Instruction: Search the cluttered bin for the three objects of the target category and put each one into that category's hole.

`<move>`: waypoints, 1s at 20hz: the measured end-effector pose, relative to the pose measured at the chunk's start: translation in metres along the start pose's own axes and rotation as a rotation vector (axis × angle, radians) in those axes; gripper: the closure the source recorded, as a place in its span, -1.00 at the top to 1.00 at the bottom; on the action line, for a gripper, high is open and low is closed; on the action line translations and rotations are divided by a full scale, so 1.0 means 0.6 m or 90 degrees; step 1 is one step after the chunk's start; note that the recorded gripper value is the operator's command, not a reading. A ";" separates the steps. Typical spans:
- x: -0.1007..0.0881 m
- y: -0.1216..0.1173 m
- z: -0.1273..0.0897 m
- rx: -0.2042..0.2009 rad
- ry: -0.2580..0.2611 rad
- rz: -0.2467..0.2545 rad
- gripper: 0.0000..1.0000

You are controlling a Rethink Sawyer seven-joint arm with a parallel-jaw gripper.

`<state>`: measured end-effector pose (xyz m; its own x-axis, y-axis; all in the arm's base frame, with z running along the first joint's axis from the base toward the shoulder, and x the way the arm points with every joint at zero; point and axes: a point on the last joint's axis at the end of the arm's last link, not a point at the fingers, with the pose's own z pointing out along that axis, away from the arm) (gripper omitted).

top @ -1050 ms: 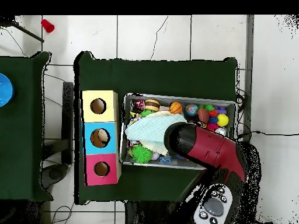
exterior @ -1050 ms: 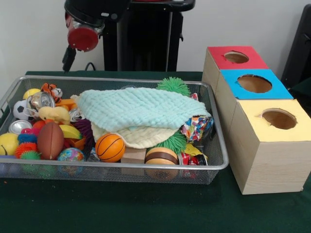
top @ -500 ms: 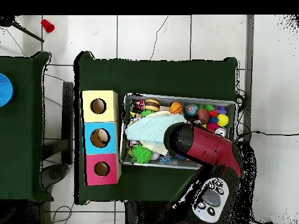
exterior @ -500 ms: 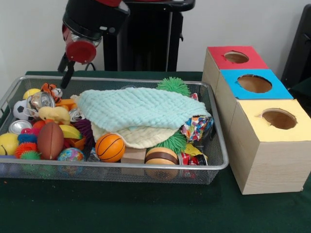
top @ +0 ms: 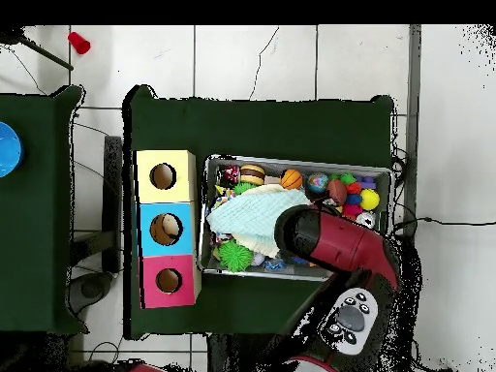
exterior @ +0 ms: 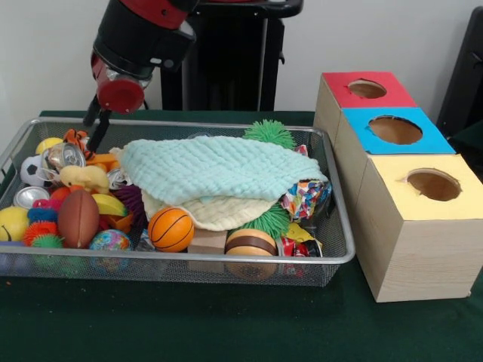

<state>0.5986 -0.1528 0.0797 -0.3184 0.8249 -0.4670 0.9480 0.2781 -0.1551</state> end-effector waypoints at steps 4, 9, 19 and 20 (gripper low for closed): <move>-0.003 -0.011 0.031 0.002 -0.006 0.001 1.00; 0.002 -0.019 0.061 0.005 -0.008 -0.001 1.00; 0.036 -0.030 0.106 0.026 0.012 -0.008 1.00; 0.040 -0.030 0.108 0.027 0.014 -0.008 1.00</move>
<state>0.5741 -0.1700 0.0151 -0.3305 0.8320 -0.4456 0.9427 0.2685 -0.1980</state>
